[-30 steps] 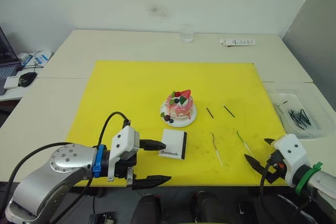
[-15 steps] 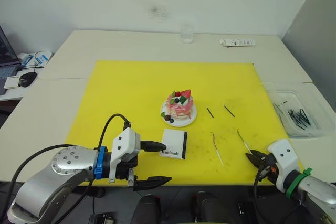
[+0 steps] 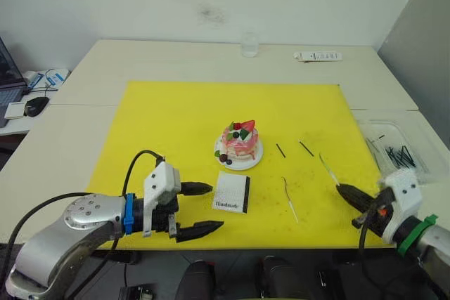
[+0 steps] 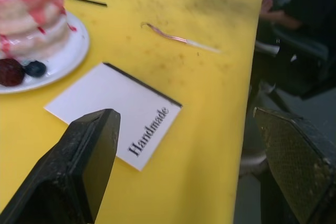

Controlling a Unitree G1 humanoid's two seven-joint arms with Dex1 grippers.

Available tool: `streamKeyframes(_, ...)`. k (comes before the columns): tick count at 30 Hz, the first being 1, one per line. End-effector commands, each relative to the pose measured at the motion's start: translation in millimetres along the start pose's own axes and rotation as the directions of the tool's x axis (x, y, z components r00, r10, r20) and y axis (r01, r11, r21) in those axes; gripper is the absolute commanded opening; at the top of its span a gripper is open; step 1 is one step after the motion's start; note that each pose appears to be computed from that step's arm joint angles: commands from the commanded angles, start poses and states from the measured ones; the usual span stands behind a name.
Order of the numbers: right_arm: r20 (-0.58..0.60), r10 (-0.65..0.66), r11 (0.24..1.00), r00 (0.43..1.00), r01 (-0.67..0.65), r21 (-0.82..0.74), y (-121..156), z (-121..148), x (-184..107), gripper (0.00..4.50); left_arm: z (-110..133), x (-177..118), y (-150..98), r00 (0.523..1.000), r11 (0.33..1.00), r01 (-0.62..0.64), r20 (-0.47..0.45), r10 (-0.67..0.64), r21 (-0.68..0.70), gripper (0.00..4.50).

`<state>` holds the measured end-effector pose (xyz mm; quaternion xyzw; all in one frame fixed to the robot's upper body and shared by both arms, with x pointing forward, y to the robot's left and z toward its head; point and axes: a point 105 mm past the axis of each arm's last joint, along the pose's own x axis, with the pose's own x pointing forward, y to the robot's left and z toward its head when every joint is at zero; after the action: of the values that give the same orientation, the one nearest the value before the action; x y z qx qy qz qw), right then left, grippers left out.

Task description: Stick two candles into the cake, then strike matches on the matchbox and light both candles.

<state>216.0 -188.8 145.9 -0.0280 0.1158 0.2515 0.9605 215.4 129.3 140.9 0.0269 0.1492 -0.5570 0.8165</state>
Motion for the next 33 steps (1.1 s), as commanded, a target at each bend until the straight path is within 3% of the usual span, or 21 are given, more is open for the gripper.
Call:
streamKeyframes(1,0.148,0.146,0.989,0.978,-0.148,0.002,23.0,42.4,8.4,0.03,37.4,5.9,0.6,0.984,0.991,0.038,0.175,-0.015,-0.125,4.50)
streamKeyframes(6,0.288,0.341,0.924,0.895,-0.375,0.071,52.2,83.4,21.8,0.03,78.8,16.1,-11.8,0.932,0.945,0.208,0.344,-0.113,-0.253,4.50)
streamKeyframes(15,0.365,0.544,0.765,0.755,-0.625,0.153,84.1,117.5,38.9,0.03,130.3,41.2,-10.2,0.820,0.908,0.300,0.565,-0.088,-0.294,4.50)
streamKeyframes(22,0.380,0.611,0.673,0.695,-0.708,0.214,99.1,124.9,41.3,0.03,141.7,45.0,-13.4,0.753,0.866,0.381,0.652,-0.086,-0.326,4.50)
streamKeyframes(29,0.389,0.615,0.638,0.686,-0.722,0.266,102.9,125.4,38.8,0.03,137.5,39.2,-11.0,0.737,0.830,0.421,0.671,-0.078,-0.366,4.50)
streamKeyframes(33,0.382,0.620,0.632,0.686,-0.724,0.276,104.3,124.8,37.7,0.00,136.1,39.7,-10.2,0.738,0.825,0.427,0.670,-0.081,-0.371,3.62)
